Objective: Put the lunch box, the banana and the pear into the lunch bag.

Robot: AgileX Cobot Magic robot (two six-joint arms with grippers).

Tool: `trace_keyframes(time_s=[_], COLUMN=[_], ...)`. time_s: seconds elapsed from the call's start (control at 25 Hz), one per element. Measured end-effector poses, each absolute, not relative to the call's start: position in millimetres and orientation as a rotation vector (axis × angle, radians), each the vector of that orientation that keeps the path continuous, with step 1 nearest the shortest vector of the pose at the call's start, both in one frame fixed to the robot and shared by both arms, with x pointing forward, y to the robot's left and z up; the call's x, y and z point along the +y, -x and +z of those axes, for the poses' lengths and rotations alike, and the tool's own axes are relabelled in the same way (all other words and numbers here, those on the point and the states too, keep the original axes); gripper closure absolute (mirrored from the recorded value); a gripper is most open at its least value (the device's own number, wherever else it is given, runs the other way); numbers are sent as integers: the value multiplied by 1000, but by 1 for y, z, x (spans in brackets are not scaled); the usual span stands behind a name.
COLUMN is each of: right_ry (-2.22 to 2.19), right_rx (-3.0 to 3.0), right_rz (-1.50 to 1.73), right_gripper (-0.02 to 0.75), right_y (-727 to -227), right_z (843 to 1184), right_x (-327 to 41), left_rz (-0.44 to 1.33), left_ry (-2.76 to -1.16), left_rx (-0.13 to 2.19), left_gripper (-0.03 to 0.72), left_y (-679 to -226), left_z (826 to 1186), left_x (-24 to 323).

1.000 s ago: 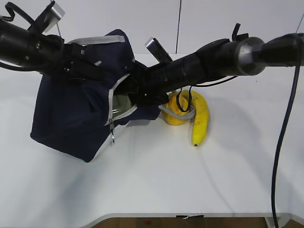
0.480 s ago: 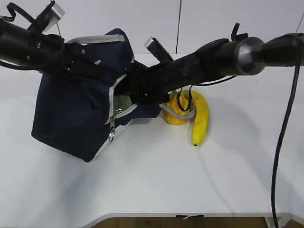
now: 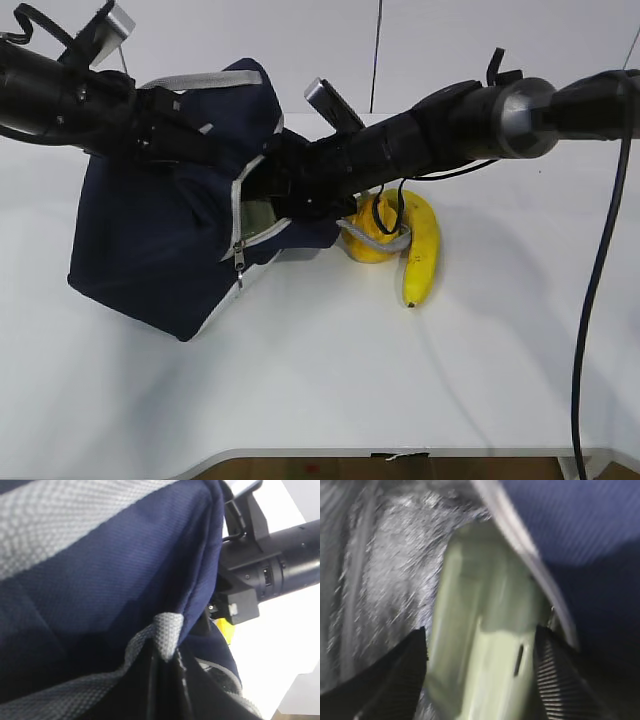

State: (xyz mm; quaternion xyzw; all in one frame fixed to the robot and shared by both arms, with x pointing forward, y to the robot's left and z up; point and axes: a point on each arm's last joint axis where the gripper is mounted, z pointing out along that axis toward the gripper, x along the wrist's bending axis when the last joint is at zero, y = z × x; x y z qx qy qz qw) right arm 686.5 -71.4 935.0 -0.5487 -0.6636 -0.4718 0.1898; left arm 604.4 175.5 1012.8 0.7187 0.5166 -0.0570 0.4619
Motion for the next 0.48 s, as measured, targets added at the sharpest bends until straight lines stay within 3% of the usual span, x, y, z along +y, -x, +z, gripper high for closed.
trace_keyframes(time_s=[0.2,0.48], right_ry=[1521,1454], right_rx=[-1853,-1848], right_rz=[-1322,-1321], right_gripper=[218,206], right_y=[-686,-687], right_z=[937,943], right_x=[-71,-80], left_rz=[-134,-133], left_ry=[-1764,-1762], left_rx=[1274,1275], left_gripper=[676,676], left_y=[-605,-605], left_z=[1013,1013], left_x=[176,176])
